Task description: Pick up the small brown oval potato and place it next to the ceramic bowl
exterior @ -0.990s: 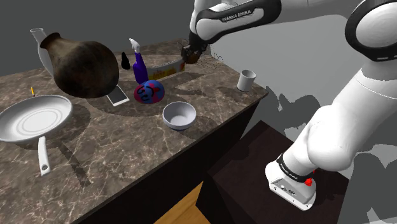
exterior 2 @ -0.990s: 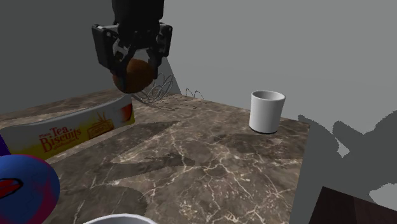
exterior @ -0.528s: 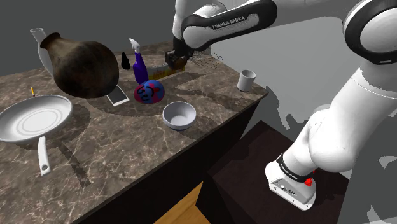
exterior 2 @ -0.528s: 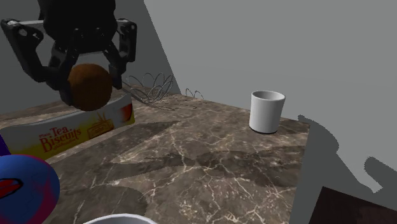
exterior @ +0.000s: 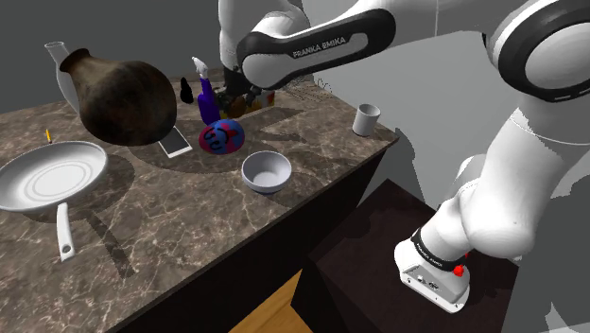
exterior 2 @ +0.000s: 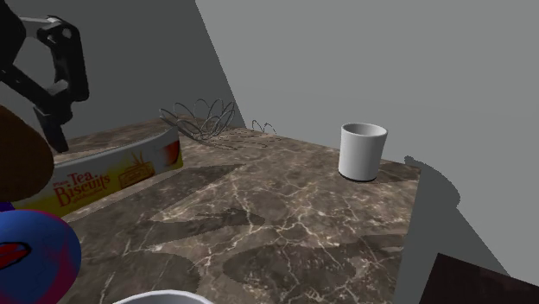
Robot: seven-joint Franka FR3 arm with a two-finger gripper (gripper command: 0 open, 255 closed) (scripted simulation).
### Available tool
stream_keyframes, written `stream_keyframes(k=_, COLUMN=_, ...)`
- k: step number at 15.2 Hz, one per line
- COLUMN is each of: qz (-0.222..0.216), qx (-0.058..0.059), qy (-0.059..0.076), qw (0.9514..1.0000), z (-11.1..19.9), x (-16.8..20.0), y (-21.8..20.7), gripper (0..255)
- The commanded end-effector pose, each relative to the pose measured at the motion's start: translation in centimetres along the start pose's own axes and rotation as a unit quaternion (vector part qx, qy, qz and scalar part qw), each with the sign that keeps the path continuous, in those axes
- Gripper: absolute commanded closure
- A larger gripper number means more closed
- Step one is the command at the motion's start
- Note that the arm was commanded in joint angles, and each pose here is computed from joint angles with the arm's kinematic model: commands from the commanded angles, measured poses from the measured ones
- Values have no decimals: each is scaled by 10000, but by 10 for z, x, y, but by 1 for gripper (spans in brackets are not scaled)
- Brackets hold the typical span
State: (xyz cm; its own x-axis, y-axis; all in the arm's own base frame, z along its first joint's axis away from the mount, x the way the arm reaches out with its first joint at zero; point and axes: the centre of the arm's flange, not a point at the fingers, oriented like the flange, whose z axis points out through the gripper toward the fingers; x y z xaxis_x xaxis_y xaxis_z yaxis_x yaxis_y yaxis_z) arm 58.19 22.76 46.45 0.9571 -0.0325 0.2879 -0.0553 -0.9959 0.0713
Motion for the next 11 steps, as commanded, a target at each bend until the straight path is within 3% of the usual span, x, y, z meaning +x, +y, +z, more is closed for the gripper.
stream_keyframes(k=1, qz=9, qx=1, qy=0, qw=10000, z=0, x=2, y=-28, gripper=255)
stream_keyframes(k=11, qz=9, qx=1, qy=0, qw=10000, z=-13, x=-6, y=-159, gripper=255)
